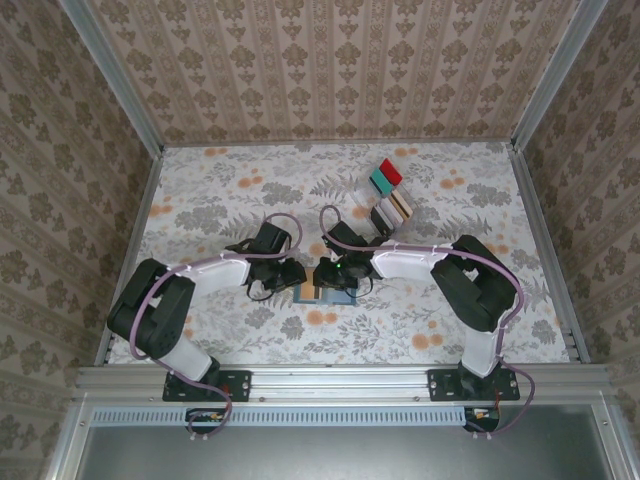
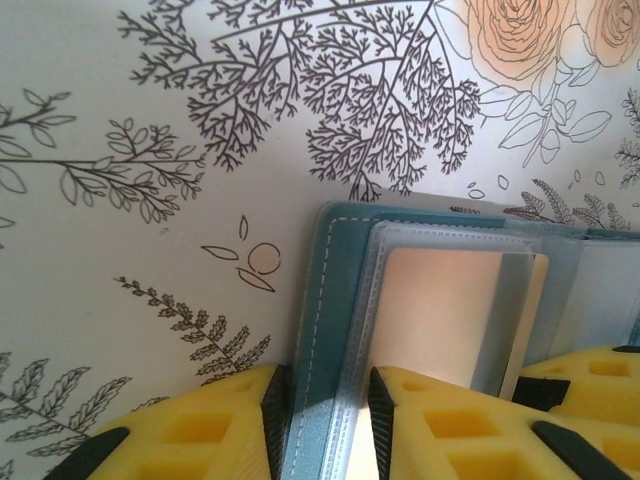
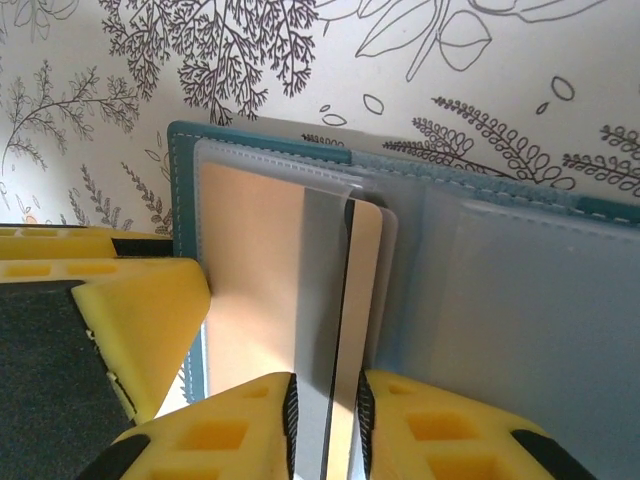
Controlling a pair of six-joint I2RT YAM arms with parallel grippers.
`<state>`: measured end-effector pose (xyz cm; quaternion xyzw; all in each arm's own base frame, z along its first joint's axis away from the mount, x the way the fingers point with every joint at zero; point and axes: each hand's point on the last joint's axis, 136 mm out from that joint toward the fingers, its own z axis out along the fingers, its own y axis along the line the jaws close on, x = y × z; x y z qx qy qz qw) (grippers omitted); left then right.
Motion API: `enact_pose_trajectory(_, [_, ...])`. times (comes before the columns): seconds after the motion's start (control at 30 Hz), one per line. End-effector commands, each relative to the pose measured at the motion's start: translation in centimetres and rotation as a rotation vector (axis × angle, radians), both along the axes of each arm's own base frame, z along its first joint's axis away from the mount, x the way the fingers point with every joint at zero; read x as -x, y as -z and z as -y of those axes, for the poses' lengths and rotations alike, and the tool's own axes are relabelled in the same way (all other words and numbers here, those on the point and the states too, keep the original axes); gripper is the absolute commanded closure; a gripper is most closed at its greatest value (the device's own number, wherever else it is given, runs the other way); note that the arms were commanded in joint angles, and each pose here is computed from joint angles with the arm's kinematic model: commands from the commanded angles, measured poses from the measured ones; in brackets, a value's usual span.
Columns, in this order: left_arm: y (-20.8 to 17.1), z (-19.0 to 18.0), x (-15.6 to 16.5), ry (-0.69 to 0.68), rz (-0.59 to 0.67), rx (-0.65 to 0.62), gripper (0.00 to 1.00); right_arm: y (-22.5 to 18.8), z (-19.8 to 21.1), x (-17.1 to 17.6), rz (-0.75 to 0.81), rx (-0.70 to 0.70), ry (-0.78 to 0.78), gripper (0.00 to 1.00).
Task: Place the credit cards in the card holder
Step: Insert the credit card into the card slot, then touch the card holder at the center of the table.
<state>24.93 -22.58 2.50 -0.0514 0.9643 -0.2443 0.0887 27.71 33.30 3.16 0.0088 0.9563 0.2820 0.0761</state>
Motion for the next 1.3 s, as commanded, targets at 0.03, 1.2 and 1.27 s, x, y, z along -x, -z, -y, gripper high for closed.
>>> enact_pose_trajectory(0.03, [-0.8, -0.2, 0.3, -0.011, 0.021, -0.003, 0.65, -2.4, 1.2, -0.2, 0.079, 0.047, 0.003, 0.71])
enact_pose_trajectory(1.2, [-4.2, -0.1, -0.8, -0.015, 0.116, 0.011, 0.63, -1.8, 6.8, -0.2, 0.125, 0.302, 0.093, 0.69])
enact_pose_trajectory(1.27, [-4.4, 0.4, -0.8, 0.004, 0.126, 0.032, 0.64, -1.8, 7.4, -0.1, 0.126, 0.326, 0.101, 0.70])
